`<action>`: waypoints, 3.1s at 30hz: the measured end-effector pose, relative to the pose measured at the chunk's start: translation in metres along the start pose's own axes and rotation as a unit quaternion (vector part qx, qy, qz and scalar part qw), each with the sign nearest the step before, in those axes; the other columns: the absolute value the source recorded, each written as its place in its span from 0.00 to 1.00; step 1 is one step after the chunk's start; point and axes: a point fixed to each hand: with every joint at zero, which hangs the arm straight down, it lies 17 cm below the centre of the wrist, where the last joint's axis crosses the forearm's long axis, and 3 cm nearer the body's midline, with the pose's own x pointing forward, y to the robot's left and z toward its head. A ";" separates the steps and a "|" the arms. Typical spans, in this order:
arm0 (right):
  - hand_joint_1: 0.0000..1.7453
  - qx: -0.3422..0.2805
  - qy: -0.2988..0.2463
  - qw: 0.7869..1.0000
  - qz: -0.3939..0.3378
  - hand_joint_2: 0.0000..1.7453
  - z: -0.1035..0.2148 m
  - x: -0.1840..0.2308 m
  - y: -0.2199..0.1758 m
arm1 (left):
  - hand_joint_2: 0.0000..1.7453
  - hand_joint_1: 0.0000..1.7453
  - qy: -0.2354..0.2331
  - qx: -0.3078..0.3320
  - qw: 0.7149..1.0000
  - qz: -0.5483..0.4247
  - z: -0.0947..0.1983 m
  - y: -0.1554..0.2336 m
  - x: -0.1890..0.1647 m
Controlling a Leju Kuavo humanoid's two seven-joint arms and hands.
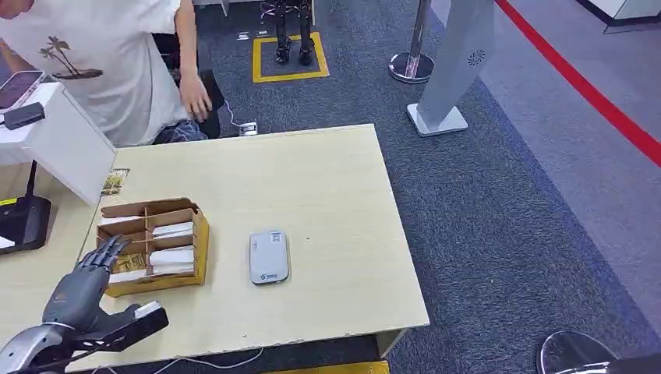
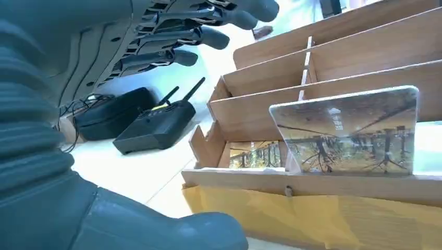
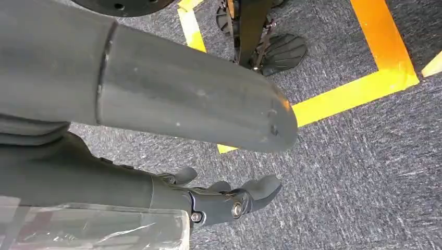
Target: Pass the card to the sensor for recognition and then transmit it.
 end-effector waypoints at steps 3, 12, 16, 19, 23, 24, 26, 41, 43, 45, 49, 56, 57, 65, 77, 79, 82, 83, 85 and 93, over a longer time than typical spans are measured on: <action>0.00 0.001 -0.001 1.000 0.002 0.00 0.000 0.001 0.000 | 1.00 0.00 -0.001 -0.003 1.000 0.002 -0.001 0.001 0.000; 0.00 0.005 -0.004 1.000 0.009 0.00 -0.002 0.008 0.004 | 1.00 0.00 -0.010 0.000 1.000 -0.008 -0.020 0.020 0.005; 0.00 0.006 -0.004 1.000 0.011 0.00 -0.002 0.011 0.005 | 1.00 0.00 -0.023 -0.002 1.000 -0.012 -0.030 0.023 0.015; 0.00 0.006 -0.003 1.000 0.013 0.00 -0.002 0.011 0.005 | 1.00 0.00 -0.035 -0.009 0.999 -0.011 -0.034 0.021 0.024; 0.00 0.007 -0.002 1.000 0.017 0.00 -0.002 0.010 0.006 | 1.00 0.00 -0.045 -0.011 0.999 -0.013 -0.038 0.021 0.032; 0.00 0.008 -0.002 1.000 0.018 0.00 -0.002 0.010 0.006 | 1.00 0.00 -0.047 -0.012 0.999 -0.013 -0.038 0.020 0.034; 0.00 0.008 -0.003 1.000 0.019 0.00 -0.002 0.011 0.006 | 1.00 0.00 -0.052 -0.015 0.998 -0.014 -0.039 0.018 0.037; 0.00 0.007 -0.001 1.000 0.021 0.00 -0.002 0.011 0.006 | 1.00 0.00 -0.046 -0.041 0.998 -0.019 -0.028 0.000 0.031; 0.00 0.006 0.001 1.000 0.021 0.00 -0.002 0.010 0.006 | 1.00 0.00 -0.042 -0.045 0.998 -0.020 -0.023 -0.004 0.027; 0.00 0.006 0.002 1.000 0.021 0.00 -0.002 0.009 0.005 | 1.00 0.00 -0.039 -0.049 0.998 -0.022 -0.018 -0.007 0.024; 0.00 0.005 0.004 1.000 0.022 0.00 -0.002 0.007 0.005 | 1.00 0.00 -0.030 -0.053 0.998 -0.028 -0.010 -0.010 0.016; 0.00 0.005 0.004 1.000 0.022 0.00 -0.002 0.006 0.004 | 1.00 0.00 -0.024 -0.055 0.998 -0.032 -0.005 -0.009 0.010; 0.00 0.005 0.004 1.000 0.022 0.00 -0.002 0.006 0.004 | 1.00 0.00 -0.025 -0.054 0.998 -0.033 -0.005 -0.008 0.010; 0.00 0.005 0.004 1.000 0.022 0.00 -0.002 0.006 0.005 | 1.00 0.00 -0.026 -0.053 0.998 -0.034 -0.005 -0.006 0.010; 0.00 0.007 0.004 1.000 0.021 0.00 -0.002 0.006 0.005 | 1.00 0.00 -0.026 -0.047 0.998 -0.025 -0.008 -0.004 0.014; 0.00 0.007 0.004 1.000 0.021 0.00 -0.002 0.007 0.005 | 1.00 0.00 -0.027 -0.045 0.998 -0.023 -0.009 -0.003 0.016; 0.00 0.008 0.004 1.000 0.021 0.00 -0.002 0.007 0.005 | 1.00 0.00 -0.029 -0.042 0.998 -0.021 -0.011 -0.001 0.018; 0.00 0.007 0.004 1.000 0.021 0.00 -0.002 0.007 0.005 | 1.00 0.00 -0.029 -0.041 0.999 -0.021 -0.011 0.000 0.019; 0.00 0.008 0.004 1.000 0.021 0.00 -0.002 0.007 0.005 | 1.00 0.00 -0.030 -0.040 0.999 -0.019 -0.012 0.001 0.020; 0.00 0.008 0.004 1.000 0.021 0.00 -0.002 0.007 0.005 | 1.00 0.00 -0.031 -0.039 0.999 -0.019 -0.012 0.001 0.021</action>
